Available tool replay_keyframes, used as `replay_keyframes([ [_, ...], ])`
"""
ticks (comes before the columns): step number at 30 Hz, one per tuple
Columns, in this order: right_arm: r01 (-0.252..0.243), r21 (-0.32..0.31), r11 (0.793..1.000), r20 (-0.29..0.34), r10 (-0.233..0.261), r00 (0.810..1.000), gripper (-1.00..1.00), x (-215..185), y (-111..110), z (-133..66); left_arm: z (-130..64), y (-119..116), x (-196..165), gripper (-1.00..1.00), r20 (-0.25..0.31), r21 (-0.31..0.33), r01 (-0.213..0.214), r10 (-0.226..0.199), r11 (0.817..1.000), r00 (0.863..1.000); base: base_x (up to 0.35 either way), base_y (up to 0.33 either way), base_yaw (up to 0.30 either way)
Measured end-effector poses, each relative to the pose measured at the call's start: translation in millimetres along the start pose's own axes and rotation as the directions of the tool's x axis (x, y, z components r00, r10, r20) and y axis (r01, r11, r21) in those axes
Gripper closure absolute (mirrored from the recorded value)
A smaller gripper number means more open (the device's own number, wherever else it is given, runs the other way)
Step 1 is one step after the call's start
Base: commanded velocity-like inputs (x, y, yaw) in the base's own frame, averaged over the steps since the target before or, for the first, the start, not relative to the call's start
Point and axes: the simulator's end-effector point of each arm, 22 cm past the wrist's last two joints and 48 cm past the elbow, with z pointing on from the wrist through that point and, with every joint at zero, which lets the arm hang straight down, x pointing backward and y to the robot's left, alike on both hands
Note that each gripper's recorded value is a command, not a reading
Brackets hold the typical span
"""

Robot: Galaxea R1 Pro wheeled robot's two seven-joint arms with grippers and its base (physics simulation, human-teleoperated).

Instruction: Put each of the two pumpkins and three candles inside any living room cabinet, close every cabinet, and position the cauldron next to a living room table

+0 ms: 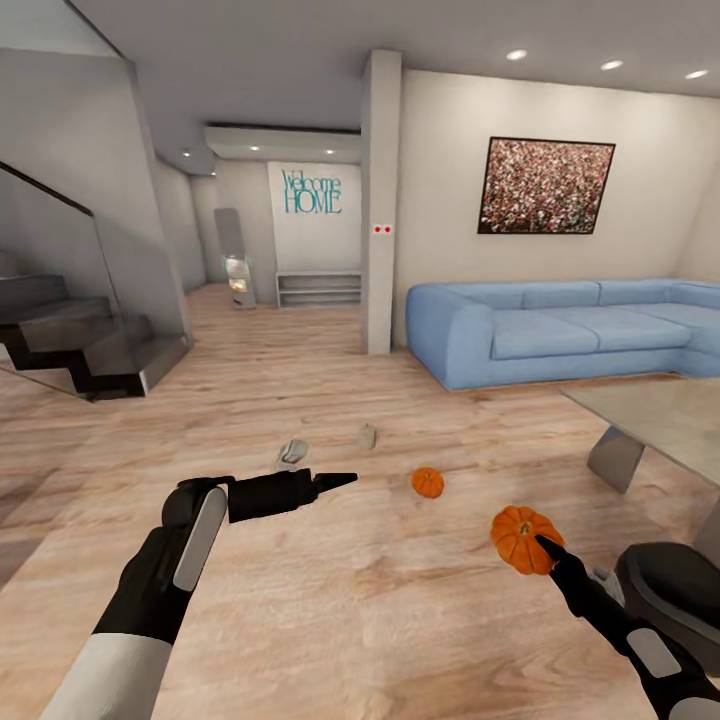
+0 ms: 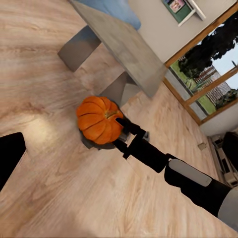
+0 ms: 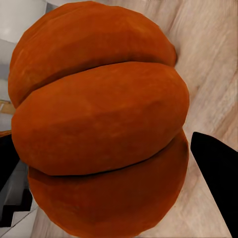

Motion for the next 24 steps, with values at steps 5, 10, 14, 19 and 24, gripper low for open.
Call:
replay_keyframes([
  [5,0.000,0.000,1.000,0.000,0.000,1.000,1.00,0.1,0.0,0.0,0.1,0.0,0.1,-1.00,0.000,0.000,0.000,0.000,1.000,1.000,0.339,0.000,0.000],
  [10,0.000,0.000,1.000,0.000,0.000,1.000,1.00,0.1,0.0,0.0,0.1,-0.1,0.1,-1.00,0.000,0.000,0.000,0.000,1.000,1.000,0.339,0.006,0.000],
  [14,0.000,0.000,1.000,0.000,0.000,1.000,1.00,0.1,0.0,0.0,0.1,-0.1,0.1,-1.00,0.000,0.000,0.000,0.000,1.000,1.000,0.339,0.052,0.000],
  [19,0.001,0.000,1.000,0.000,-0.001,1.000,1.00,-0.3,0.2,0.0,0.1,-0.3,0.1,-1.00,0.000,0.001,0.000,0.000,1.000,1.000,0.339,0.088,0.000],
  [24,0.000,-0.001,1.000,0.001,0.000,1.000,1.00,-0.4,0.3,0.0,0.0,-0.3,0.0,-1.00,0.000,0.001,0.000,0.000,1.000,1.000,0.339,0.115,0.000],
])
